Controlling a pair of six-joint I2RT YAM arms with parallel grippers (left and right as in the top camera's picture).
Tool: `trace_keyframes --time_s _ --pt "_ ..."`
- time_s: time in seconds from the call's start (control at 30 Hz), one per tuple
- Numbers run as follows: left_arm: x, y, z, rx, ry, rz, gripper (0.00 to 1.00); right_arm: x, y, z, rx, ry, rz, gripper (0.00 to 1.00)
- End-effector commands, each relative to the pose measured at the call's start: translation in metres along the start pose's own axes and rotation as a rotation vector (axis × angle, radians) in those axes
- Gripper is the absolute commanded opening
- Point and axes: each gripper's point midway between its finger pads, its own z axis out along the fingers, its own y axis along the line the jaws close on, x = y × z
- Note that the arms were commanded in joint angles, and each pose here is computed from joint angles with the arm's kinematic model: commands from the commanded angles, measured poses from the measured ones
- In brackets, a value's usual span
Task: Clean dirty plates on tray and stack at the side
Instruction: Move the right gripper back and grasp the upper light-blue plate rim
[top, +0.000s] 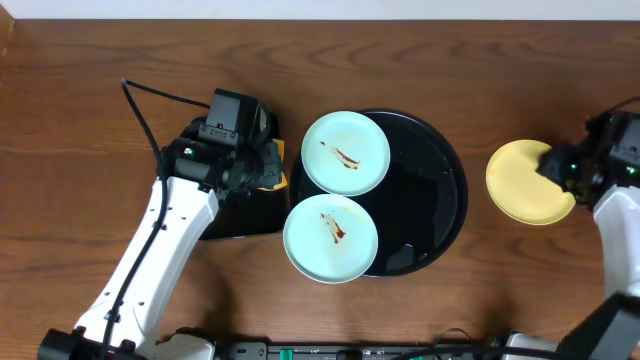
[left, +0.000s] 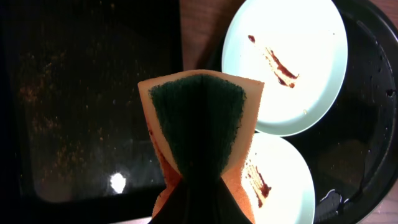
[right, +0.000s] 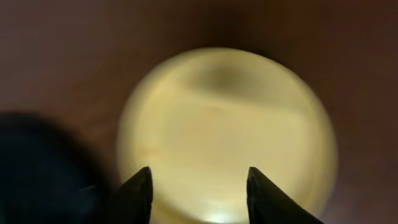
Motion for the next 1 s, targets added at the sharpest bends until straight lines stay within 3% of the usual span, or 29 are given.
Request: trace_keyframes --time_s 0.0,0.33,0.47,0.57,0.97 --pt "-0.003 0.000 -0.006 0.003 -0.018 0.023 0.08 -0.001 0.075 -0.029 -0.252 -0.027 -0.159 0.50" --pt "-0.003 0.000 -0.006 0.002 -0.018 0.029 0.08 0.019 0.189 -0.056 -0.345 0.013 -0.492 0.53" --pt "-0.003 0.000 -0.006 0.002 -0.018 0.029 0.08 0.044 0.213 -0.028 -0.335 0.070 -0.566 0.51" --pt "-0.003 0.000 -0.006 0.002 -0.018 0.029 0.08 0.064 0.225 0.001 -0.298 0.112 -0.608 0.43" --pt "-0.003 0.000 -0.006 0.003 -0.017 0.028 0.08 0.127 0.236 0.094 -0.208 0.263 -0.576 0.38"
